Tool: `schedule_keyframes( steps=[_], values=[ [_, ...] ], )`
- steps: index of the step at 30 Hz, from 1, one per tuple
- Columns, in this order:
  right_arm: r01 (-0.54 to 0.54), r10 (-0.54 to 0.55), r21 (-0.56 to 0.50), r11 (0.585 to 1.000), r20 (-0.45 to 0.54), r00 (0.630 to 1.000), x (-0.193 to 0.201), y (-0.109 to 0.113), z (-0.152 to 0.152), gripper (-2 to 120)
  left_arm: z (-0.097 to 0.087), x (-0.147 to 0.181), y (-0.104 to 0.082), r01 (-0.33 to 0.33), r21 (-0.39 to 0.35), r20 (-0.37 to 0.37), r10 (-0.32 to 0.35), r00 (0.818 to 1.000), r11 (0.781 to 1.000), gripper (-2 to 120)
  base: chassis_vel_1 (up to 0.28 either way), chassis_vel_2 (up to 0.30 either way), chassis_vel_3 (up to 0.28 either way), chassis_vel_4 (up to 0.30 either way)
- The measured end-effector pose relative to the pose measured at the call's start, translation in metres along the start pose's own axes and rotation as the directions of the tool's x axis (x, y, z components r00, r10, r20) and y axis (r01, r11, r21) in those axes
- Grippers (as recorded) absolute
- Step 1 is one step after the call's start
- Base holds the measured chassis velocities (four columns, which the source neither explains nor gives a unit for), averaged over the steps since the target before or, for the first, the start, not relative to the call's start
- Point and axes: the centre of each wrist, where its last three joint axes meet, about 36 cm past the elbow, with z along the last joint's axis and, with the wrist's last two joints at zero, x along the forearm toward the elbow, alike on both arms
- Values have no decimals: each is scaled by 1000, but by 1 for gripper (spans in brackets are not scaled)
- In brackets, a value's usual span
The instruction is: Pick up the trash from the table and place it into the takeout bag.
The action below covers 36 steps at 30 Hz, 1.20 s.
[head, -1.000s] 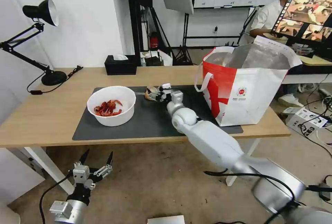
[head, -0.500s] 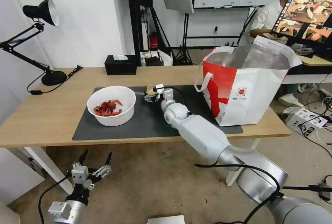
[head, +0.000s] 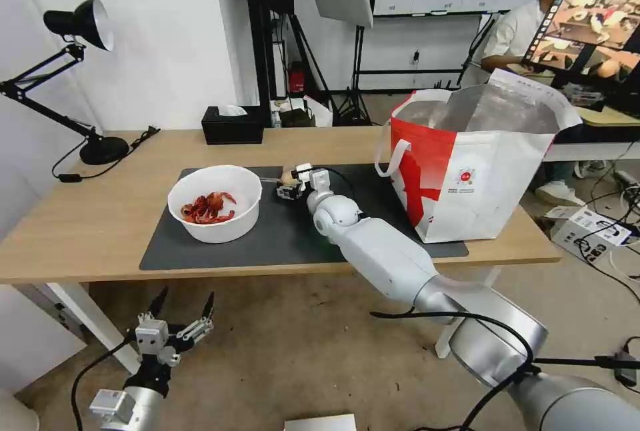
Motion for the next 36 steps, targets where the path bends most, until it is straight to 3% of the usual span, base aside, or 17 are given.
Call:
schedule_keyframes(
  steps=[2, 10, 15, 24, 28, 29, 32, 33, 36],
  values=[
    [-1, 1, 3, 1000, 1, 1000, 0, -1, 0, 64, 0, 1, 0, 0, 0, 0, 0, 1000, 1000, 100, 0, 0, 0, 0],
    [-1, 1, 4, 1000, 6, 1000, 6, -3, 3, 37, 0, 2, -1, 2, 1, 6, -2, 1000, 1000, 100, 0, 0, 0, 0],
    [-23, 20, 45, 999, 56, 998, 31, -4, 1, 17, -1, 3, 0, 4, -2, 9, -4, 1000, 1000, 100, 0, 0, 0, 0],
    [-106, 85, 134, 985, 151, 985, 93, -13, -9, 8, -1, 3, -1, 0, -2, 11, 0, 1000, 1000, 100, 0, 0, 0, 0],
    [-233, 158, 220, 947, 313, 936, 147, -22, -29, 8, -2, 2, -2, -1, -2, 12, 1, 1000, 1000, 100, 0, 0, 0, 0],
    [-233, 158, 220, 947, 313, 936, 147, -22, -29, 8, -2, 2, -2, -1, -2, 12, 1, 1000, 1000, 100, 0, 0, 0, 0],
    [-401, 234, 288, 869, 475, 848, 187, -36, -39, 7, -1, 2, -2, -4, -1, 12, 4, 1000, 1000, 100, 0, 0, 0, 0],
    [-401, 234, 288, 869, 475, 848, 187, -36, -39, 7, -1, 2, -2, -4, -1, 12, 4, 1000, 1000, 100, 0, 0, 0, 0],
    [-536, 327, 263, 803, 557, 763, 219, -51, -49, 7, -1, 1, -3, -8, 0, 13, 8, 1000, 1000, 100, 0, 0, 0, 0]
  ],
)
